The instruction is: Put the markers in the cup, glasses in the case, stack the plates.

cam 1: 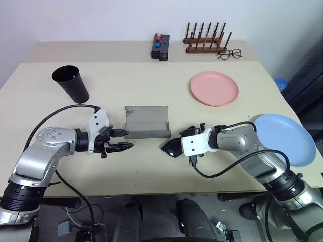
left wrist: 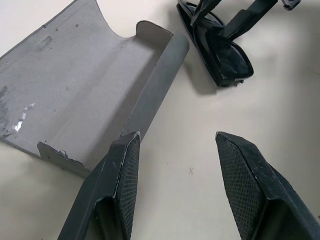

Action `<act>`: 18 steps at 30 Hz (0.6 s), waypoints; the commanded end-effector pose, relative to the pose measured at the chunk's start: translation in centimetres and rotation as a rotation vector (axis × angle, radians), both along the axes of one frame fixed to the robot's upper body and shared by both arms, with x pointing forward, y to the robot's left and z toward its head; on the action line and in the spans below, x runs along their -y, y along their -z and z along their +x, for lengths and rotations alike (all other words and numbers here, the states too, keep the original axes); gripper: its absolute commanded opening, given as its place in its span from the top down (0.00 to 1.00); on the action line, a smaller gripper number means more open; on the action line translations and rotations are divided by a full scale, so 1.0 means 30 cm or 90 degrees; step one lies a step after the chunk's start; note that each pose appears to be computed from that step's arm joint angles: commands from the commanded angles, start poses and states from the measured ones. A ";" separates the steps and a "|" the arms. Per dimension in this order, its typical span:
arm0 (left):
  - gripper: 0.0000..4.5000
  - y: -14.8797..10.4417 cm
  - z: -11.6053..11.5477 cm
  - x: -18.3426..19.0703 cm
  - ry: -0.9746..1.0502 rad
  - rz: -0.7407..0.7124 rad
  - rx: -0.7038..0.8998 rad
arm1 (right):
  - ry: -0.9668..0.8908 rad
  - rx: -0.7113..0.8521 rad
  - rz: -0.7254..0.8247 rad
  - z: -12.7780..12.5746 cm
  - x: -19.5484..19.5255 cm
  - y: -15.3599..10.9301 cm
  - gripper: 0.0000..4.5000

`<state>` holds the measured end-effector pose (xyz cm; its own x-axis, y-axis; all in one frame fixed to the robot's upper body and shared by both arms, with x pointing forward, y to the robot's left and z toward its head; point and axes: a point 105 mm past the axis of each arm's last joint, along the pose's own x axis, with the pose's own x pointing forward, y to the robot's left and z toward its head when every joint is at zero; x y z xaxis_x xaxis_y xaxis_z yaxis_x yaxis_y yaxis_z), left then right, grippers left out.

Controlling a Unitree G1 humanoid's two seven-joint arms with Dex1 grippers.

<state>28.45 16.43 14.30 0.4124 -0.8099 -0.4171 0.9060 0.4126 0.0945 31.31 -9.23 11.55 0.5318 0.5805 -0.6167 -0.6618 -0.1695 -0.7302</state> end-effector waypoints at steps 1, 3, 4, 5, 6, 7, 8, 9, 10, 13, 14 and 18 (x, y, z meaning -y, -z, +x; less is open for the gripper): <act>0.45 -0.048 -0.012 0.020 0.027 -0.019 0.020 | -0.023 0.040 0.002 0.013 -0.016 -0.043 0.54; 0.45 -0.050 -0.013 0.016 0.027 -0.019 0.019 | -0.034 0.046 -0.003 0.014 -0.020 -0.044 0.54; 0.45 -0.050 -0.013 0.014 0.026 -0.018 0.019 | -0.038 0.049 -0.002 0.015 -0.023 -0.046 0.54; 0.45 -0.050 -0.013 0.013 0.025 -0.017 0.019 | -0.040 0.051 -0.001 0.017 -0.025 -0.048 0.54; 0.45 -0.049 -0.013 0.012 0.024 -0.016 0.019 | -0.042 0.053 0.000 0.018 -0.027 -0.050 0.54; 0.45 -0.048 -0.014 0.010 0.023 -0.016 0.019 | -0.045 0.054 -0.001 0.019 -0.028 -0.051 0.66; 0.45 -0.047 -0.015 0.010 0.022 -0.015 0.018 | -0.046 0.055 -0.001 0.018 -0.028 -0.051 0.72; 0.45 -0.046 -0.017 0.010 0.021 -0.015 0.018 | -0.050 0.057 -0.006 0.017 -0.026 -0.049 0.82; 0.45 -0.045 -0.017 0.010 0.021 -0.015 0.018 | -0.053 0.058 -0.009 0.016 -0.025 -0.048 0.82; 0.45 -0.042 -0.019 0.009 0.019 -0.014 0.019 | -0.053 0.055 -0.009 0.013 -0.022 -0.045 0.82; 0.45 -0.042 -0.019 0.009 0.018 -0.014 0.019 | -0.053 0.052 -0.009 0.012 -0.021 -0.043 0.82; 0.45 -0.042 -0.015 0.006 0.013 -0.013 0.021 | -0.047 0.042 -0.006 0.009 -0.016 -0.043 0.82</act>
